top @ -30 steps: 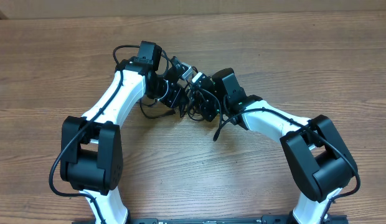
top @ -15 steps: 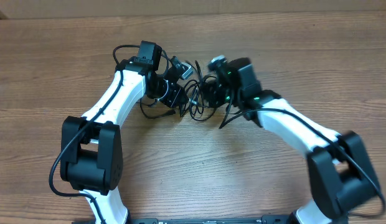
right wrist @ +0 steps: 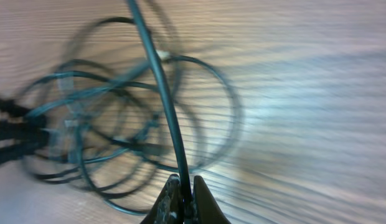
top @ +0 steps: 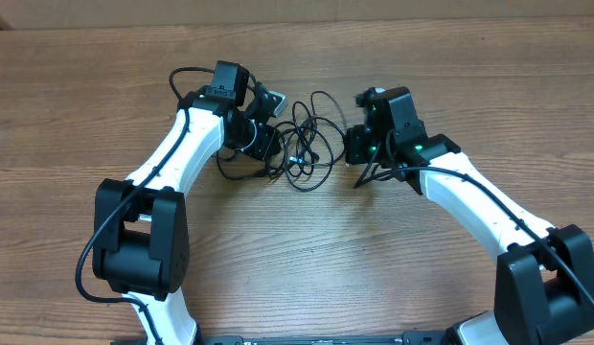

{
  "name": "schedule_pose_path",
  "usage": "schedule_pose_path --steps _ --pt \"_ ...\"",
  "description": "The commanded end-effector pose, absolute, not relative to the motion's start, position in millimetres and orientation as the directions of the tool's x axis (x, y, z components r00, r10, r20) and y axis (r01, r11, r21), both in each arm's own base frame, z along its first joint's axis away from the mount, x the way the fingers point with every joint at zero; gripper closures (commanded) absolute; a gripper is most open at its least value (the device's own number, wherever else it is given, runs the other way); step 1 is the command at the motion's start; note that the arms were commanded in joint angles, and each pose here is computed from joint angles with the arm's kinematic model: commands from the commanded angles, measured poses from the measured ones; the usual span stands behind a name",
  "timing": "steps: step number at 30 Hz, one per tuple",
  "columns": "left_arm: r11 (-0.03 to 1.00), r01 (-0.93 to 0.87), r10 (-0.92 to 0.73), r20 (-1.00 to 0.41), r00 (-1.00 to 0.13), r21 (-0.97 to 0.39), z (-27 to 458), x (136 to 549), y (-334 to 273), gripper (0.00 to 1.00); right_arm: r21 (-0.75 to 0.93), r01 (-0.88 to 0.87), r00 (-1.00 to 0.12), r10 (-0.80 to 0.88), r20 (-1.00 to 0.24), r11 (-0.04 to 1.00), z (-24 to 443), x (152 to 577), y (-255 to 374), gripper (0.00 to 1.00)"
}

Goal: Untangle cables
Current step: 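Pull the right gripper further right, drawing a single cable strand out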

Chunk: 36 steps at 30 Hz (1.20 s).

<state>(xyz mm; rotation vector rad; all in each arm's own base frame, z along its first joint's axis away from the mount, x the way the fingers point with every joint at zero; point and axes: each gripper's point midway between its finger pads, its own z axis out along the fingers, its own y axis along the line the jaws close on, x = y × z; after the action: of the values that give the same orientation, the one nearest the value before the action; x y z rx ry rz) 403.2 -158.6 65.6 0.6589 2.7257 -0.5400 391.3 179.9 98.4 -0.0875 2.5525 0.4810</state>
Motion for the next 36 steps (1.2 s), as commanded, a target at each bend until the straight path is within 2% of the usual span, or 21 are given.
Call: schedule_pose_path --steps 1,8,15,18,20,22,26,31,36 --pt "0.877 0.412 0.328 -0.32 -0.889 -0.245 57 407 -148 0.78 0.245 -0.025 -0.841 0.112 -0.529 0.969 96 401 152 0.96" --pt "0.904 0.371 0.299 -0.308 -0.903 -0.21 55 410 -140 0.72 0.207 0.066 -0.857 0.162 -0.489 0.976 77 401 132 0.96" --pt "0.998 0.064 0.064 -0.284 -0.957 0.01 50 421 -89 0.62 0.116 0.21 -0.868 0.24 -0.434 0.971 49 396 102 0.96" --pt "0.996 -0.051 -0.027 -0.29 -0.957 0.075 50 420 -71 0.5 0.082 0.236 -0.882 0.248 -0.4 0.968 35 391 91 0.96" --pt "0.993 -0.076 -0.048 -0.292 -0.955 0.086 50 420 -68 0.29 0.073 0.253 -0.885 0.262 -0.385 0.965 30 390 85 0.96" --pt "0.994 -0.073 -0.048 -0.29 -0.956 0.078 50 420 -70 0.16 0.07 0.279 -0.884 0.284 -0.37 0.958 27 388 80 0.96" --pt "0.995 -0.07 -0.048 -0.286 -0.957 0.067 50 419 -72 0.07 0.069 0.354 -0.866 0.355 -0.353 0.933 25 384 70 0.96" --pt "0.999 -0.021 -0.028 -0.268 -0.963 -0.03 49 417 -90 0.02 0.031 0.43 -0.842 0.413 -0.347 0.902 21 376 55 0.96" --pt "0.949 0.206 0.141 -0.267 -0.953 -0.237 54 410 -135 0.04 0.032 0.465 -0.83 0.448 -0.331 0.885 14 369 54 0.96"
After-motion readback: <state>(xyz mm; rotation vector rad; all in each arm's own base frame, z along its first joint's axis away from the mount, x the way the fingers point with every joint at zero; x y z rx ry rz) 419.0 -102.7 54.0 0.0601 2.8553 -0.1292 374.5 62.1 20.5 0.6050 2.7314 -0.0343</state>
